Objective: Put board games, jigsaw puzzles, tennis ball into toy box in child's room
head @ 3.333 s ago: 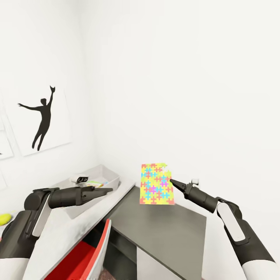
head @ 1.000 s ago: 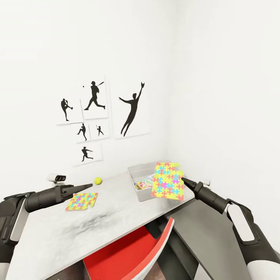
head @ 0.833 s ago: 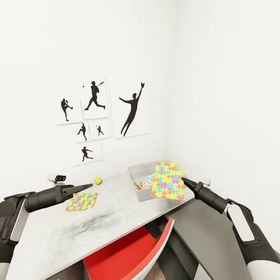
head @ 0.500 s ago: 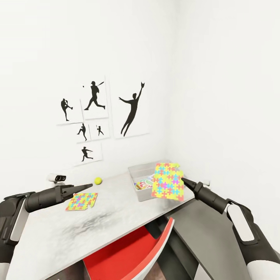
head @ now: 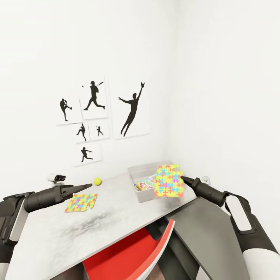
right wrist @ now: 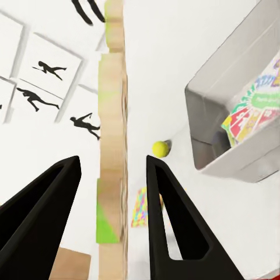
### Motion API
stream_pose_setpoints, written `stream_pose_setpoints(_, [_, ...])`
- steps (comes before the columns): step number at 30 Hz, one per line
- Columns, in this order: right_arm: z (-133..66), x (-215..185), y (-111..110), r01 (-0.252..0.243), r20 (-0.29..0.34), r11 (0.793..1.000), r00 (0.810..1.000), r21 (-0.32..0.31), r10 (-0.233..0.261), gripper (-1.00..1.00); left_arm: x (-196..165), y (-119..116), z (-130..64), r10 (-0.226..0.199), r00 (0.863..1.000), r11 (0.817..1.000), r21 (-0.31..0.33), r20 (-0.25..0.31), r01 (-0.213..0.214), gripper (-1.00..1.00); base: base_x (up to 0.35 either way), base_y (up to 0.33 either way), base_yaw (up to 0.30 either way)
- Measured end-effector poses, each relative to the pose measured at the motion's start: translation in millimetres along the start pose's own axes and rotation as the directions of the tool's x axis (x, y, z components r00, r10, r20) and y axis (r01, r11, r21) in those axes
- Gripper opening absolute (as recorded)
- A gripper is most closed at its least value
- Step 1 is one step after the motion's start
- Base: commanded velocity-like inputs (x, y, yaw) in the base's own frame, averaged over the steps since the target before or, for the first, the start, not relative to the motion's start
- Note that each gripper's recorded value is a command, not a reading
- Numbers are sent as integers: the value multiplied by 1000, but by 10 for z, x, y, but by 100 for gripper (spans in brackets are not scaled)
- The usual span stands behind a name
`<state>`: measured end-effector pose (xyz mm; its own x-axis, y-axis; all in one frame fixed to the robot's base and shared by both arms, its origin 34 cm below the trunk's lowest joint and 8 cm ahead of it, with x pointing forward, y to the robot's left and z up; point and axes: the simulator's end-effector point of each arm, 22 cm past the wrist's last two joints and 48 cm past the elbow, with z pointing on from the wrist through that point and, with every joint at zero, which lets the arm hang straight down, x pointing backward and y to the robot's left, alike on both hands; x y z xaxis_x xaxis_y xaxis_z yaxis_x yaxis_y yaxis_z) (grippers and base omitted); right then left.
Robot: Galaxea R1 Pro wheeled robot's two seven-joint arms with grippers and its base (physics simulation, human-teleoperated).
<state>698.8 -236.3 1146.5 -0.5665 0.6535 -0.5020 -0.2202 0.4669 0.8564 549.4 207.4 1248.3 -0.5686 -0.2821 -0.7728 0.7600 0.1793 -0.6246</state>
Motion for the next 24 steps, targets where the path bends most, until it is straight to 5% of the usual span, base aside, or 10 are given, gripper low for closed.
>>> stream_pose_setpoints(10, [342, -547, 511, 26, -49, 999, 999, 31, -25, -100, 2, 7, -7, -2, 1000, 1000, -1, 1, 2, 100, 21, 0, 0])
stream_pose_setpoints(24, [385, -589, 535, 34, -54, 998, 998, 44, -32, -100, -16, 17, -54, -3, 1000, 1000, -8, 14, 3, 100, 0, 0, 0])
